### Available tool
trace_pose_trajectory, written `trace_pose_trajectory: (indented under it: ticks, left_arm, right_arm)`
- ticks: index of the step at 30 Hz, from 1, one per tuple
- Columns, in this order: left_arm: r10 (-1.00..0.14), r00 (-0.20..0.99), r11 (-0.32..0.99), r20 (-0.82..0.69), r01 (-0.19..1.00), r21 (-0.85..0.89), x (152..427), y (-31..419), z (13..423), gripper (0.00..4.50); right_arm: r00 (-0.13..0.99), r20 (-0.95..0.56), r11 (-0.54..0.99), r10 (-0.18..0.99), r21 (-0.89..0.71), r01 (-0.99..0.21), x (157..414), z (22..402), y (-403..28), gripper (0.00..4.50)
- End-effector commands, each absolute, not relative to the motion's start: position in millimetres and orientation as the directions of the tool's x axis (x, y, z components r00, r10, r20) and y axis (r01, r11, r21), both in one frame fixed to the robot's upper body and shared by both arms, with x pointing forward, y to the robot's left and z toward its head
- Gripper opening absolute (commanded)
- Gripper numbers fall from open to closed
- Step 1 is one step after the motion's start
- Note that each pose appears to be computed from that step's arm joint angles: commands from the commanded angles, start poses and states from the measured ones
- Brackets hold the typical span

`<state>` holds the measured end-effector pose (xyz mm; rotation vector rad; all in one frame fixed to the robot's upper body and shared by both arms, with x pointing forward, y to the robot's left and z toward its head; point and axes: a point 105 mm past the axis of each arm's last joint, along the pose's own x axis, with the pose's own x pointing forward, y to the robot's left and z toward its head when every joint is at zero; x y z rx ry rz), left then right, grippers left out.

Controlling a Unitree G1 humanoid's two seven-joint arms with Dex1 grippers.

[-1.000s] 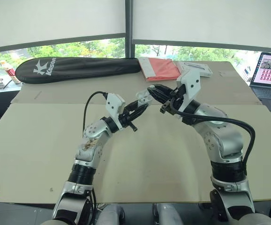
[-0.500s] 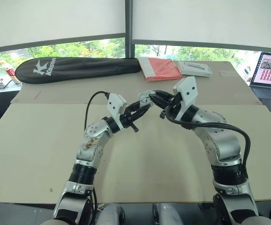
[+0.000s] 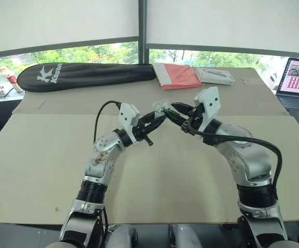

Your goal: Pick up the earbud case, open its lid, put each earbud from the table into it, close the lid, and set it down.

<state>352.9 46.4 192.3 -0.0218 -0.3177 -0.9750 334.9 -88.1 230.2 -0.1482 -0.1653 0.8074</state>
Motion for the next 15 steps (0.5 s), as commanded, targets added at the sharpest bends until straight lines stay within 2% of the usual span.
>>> trace_pose_trajectory:
  ticks: [1, 5, 7, 9, 13, 15]
  left_arm:
    - [-0.811, 0.487, 0.554, 0.323, 0.817, 0.161, 349.0, 45.1, 207.7, 0.57]
    - [-0.821, 0.482, 0.545, 0.306, 0.822, 0.166, 348.2, 46.8, 204.5, 0.57]
    - [-0.853, 0.442, 0.495, 0.278, 0.854, 0.161, 341.7, 44.0, 200.9, 0.57]
    - [-0.896, 0.374, 0.415, 0.238, 0.897, 0.152, 330.5, 38.8, 196.9, 0.57]
    - [-0.947, 0.279, 0.301, 0.162, 0.944, 0.134, 317.4, 36.0, 190.1, 0.57]
    - [-0.952, 0.271, 0.290, 0.144, 0.947, 0.136, 317.2, 36.2, 188.7, 0.57]
  right_arm:
    - [0.677, 0.101, 0.682, 0.729, -0.192, -0.706, 320.8, 242.0, -107.9, 2.00]
    - [0.702, 0.043, 0.696, 0.711, -0.184, -0.694, 315.7, 233.5, -133.7, 2.00]
    - [0.776, 0.018, 0.771, 0.631, -0.130, -0.624, 330.2, 223.0, -155.9, 2.00]
    - [0.817, -0.024, 0.813, 0.576, -0.084, -0.576, 345.2, 212.1, -167.4, 1.48]
    - [0.820, -0.045, 0.821, 0.571, 0.001, -0.571, 367.1, 208.4, -160.1, 0.17]
    - [0.785, -0.061, 0.787, 0.616, 0.042, -0.615, 370.3, 205.5, -148.5, 0.05]
